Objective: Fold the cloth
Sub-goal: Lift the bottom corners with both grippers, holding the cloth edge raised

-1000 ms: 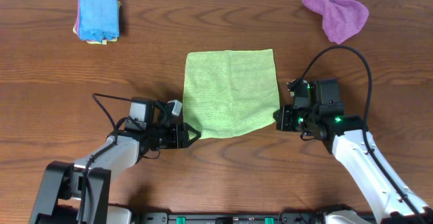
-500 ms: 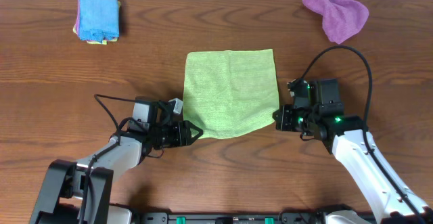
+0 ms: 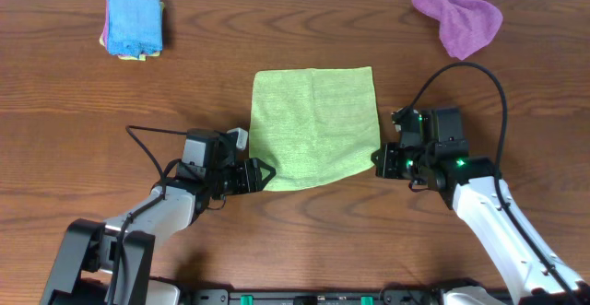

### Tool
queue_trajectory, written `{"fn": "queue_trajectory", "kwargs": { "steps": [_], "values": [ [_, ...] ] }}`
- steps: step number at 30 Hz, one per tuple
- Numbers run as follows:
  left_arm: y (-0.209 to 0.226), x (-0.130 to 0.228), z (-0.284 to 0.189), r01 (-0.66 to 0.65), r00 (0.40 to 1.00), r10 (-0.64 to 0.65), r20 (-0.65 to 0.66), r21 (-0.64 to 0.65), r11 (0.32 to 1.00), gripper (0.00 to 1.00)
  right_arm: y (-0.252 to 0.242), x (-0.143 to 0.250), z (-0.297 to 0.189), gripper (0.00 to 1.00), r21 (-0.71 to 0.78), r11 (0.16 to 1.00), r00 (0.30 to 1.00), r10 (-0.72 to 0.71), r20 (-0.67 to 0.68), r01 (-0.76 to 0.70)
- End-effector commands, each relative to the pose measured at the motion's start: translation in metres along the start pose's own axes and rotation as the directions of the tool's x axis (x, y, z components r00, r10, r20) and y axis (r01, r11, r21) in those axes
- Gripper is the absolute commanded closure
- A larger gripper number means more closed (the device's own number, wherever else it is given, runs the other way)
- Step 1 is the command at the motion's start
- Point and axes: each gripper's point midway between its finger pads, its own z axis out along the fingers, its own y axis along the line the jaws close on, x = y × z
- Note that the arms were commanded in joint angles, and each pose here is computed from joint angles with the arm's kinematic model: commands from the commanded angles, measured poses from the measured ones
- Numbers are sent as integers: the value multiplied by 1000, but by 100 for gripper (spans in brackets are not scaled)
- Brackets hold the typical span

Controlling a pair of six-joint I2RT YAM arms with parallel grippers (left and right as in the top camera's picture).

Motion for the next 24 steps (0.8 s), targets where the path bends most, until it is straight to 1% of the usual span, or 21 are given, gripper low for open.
{"fn": "queue_trajectory", "kwargs": {
  "steps": [1, 6, 10, 14, 17, 21, 24],
  "values": [
    [25, 5, 2, 28, 1000, -27, 9, -111, 993, 37, 7, -5, -2, 98, -19, 1000, 1000, -1, 8, 1],
    [16, 15, 5, 55, 998, -57, -38, -55, 997, 36, 7, -5, -2, 98, -19, 1000, 1000, -1, 8, 1],
    [4, 28, 9, 58, 994, -59, -93, -14, 998, 37, 7, -5, -2, 98, -19, 1000, 1000, -1, 8, 1],
    [0, 34, 12, 53, 992, -54, -116, -12, 999, 44, 7, -5, -2, 98, -19, 1000, 1000, -1, 8, 1],
    [0, 36, 12, 80, 989, -81, -121, -17, 997, 51, 7, -5, -2, 98, -19, 1000, 1000, -1, 8, 1],
    [3, 43, 11, 100, 984, -104, -146, -34, 994, 51, 7, -5, -2, 98, -19, 1000, 1000, -1, 8, 1],
    [8, 50, 9, 97, 979, -105, -172, -54, 994, 50, 7, -5, -2, 99, -19, 1000, 1000, -1, 8, 1]
  ]
}}
